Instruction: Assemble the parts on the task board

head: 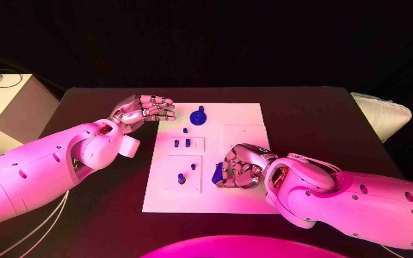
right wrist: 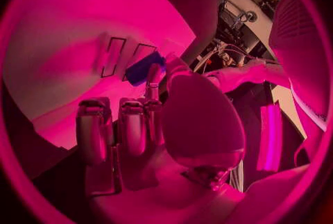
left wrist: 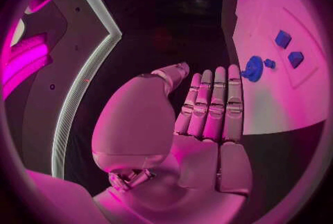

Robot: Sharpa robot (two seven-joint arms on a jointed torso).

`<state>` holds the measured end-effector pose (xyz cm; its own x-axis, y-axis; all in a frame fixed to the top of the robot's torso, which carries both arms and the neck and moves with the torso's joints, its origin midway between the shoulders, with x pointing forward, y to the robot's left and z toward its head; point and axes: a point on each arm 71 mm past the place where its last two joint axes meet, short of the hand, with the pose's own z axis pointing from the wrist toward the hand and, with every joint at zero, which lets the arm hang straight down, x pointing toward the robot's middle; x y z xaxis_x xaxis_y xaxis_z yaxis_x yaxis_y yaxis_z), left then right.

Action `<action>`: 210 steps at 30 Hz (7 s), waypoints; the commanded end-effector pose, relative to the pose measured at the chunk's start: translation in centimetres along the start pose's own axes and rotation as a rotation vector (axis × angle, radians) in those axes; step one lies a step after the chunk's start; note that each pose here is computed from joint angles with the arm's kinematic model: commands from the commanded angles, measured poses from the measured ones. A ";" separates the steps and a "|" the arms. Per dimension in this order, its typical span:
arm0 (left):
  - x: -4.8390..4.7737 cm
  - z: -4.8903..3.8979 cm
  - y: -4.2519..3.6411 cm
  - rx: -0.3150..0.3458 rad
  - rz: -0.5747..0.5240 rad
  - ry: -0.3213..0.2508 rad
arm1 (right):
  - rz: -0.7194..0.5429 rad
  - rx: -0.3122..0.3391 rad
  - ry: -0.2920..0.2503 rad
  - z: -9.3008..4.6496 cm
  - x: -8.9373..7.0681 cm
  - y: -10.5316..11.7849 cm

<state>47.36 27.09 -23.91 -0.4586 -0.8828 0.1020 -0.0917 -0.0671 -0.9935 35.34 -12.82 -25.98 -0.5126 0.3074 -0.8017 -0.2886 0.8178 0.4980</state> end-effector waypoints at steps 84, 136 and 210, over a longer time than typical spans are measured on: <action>0.21 -0.16 -0.11 -0.002 -0.009 0.032 | -0.058 -0.008 -0.041 -0.2 0.3 -1.7; 1.31 0.76 0.30 0.019 -0.023 0.037 | 0.082 0.465 -0.018 -10.2 -11.7 -20.0; 1.11 0.35 0.62 0.005 -0.021 0.042 | -0.151 0.425 0.035 -7.1 -2.1 -14.9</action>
<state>47.17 26.13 -24.51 -0.4786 -0.8698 0.1197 -0.1034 -0.0795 -0.9915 35.44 -28.41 -28.40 -0.4859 0.1977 -0.8514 -0.0275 0.9701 0.2410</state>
